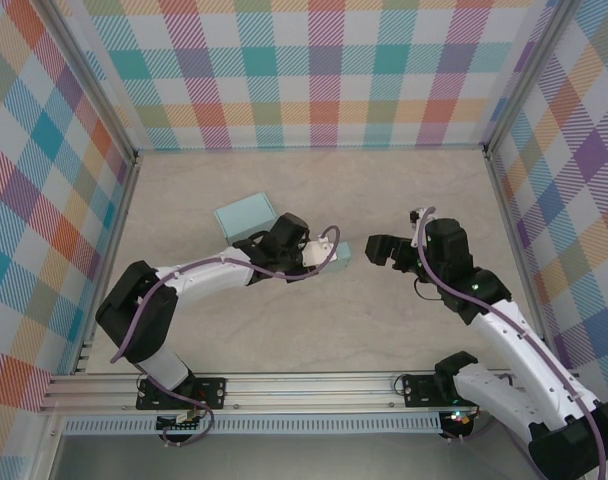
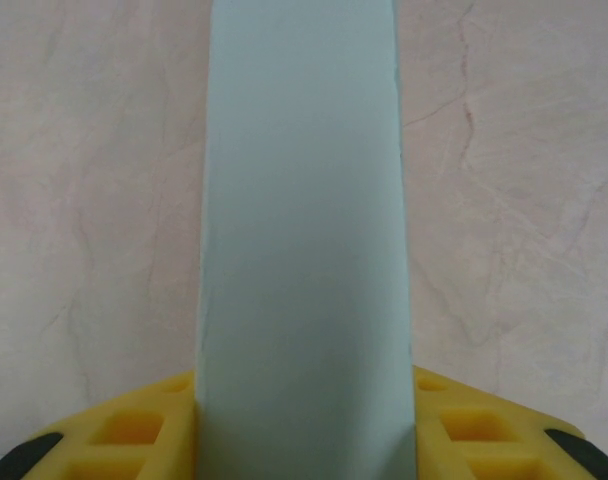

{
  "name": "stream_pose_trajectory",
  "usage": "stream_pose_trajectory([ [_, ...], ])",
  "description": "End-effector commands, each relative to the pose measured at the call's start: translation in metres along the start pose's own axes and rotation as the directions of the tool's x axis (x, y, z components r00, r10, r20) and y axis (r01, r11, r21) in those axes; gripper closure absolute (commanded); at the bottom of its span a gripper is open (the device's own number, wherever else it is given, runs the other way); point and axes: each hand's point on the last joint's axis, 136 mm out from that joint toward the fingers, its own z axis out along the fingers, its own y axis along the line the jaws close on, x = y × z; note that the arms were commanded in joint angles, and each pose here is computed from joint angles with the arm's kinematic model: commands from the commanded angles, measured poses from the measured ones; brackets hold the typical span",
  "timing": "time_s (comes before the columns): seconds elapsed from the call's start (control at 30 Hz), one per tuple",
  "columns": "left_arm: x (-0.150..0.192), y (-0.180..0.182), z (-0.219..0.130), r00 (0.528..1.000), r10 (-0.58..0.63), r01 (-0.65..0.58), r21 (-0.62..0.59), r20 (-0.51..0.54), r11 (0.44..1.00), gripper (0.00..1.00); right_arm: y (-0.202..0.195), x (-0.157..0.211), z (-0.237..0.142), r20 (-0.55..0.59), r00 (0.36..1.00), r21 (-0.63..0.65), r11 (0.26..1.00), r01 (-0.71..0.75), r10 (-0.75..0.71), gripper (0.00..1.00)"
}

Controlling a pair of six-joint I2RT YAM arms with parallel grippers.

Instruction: Fold the paper box

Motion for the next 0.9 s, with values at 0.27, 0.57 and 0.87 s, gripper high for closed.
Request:
stream_pose_trajectory([
  [0.27,-0.011,0.072,0.004,0.994,0.087,-0.105,-0.429,-0.063,0.897,0.67,-0.003,-0.009,-0.015,0.101,0.994,0.003,0.999,0.043,-0.043,0.00],
  [0.57,-0.015,0.095,0.041,0.988,0.126,-0.152,-0.492,-0.085,0.857,0.66,-0.009,-0.007,-0.022,0.104,0.993,0.031,0.998,0.049,-0.052,0.00],
  [0.87,-0.008,0.106,0.070,0.984,0.145,-0.176,-0.463,-0.102,0.868,0.63,-0.016,-0.012,-0.039,0.151,0.986,0.073,0.995,0.061,-0.071,0.00],
])
